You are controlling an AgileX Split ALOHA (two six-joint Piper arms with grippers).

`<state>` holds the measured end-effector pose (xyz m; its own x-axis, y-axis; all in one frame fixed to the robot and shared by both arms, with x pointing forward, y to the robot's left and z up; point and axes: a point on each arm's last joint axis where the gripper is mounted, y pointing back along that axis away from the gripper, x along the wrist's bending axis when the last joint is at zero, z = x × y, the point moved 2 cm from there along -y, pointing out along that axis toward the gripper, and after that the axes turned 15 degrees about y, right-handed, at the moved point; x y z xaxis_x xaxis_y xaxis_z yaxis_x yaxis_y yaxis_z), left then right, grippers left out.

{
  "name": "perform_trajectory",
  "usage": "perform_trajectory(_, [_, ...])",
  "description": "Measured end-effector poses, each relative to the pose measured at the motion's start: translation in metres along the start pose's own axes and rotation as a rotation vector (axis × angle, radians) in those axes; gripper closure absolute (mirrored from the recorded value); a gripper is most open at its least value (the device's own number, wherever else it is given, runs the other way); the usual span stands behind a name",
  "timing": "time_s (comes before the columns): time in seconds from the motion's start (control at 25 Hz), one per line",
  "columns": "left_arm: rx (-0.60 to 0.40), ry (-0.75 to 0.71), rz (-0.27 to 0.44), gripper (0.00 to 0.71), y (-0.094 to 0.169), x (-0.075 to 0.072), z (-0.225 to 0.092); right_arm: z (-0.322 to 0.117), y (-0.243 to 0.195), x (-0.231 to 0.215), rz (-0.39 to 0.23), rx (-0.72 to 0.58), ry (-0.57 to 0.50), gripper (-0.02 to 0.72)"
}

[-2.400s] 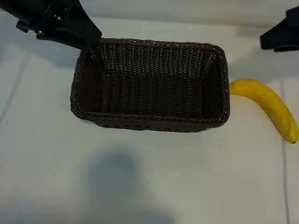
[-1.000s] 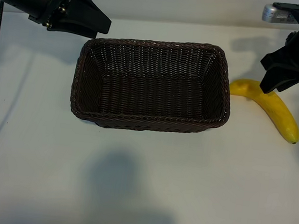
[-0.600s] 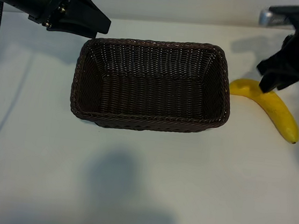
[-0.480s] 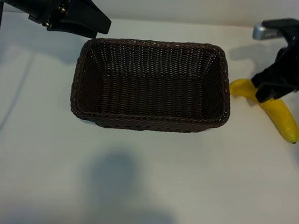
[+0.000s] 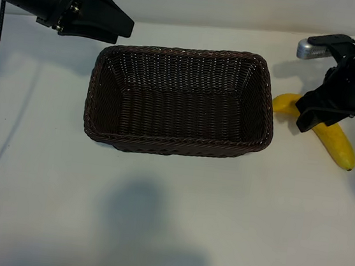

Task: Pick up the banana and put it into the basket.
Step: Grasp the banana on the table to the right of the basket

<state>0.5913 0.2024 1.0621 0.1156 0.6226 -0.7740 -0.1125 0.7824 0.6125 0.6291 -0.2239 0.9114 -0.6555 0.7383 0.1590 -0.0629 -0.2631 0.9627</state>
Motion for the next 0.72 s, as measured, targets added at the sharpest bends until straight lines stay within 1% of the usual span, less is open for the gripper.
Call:
perform_trajectory(0.32, [0.001, 0.0, -0.002, 0.256, 0.0, 0.0, 0.0, -0.001, 0.001, -0.002, -0.017, 0.014, 0.011, 0.134])
perform_trajectory(0.48, [-0.004, -0.007, -0.001, 0.256, 0.0, 0.0, 0.0, -0.001, 0.005, -0.004, -0.016, 0.056, 0.017, 0.132])
perform_trajectory(0.72, [-0.006, -0.012, -0.003, 0.256, 0.0, 0.0, 0.001, 0.002, 0.011, -0.007, -0.037, 0.067, 0.022, 0.13])
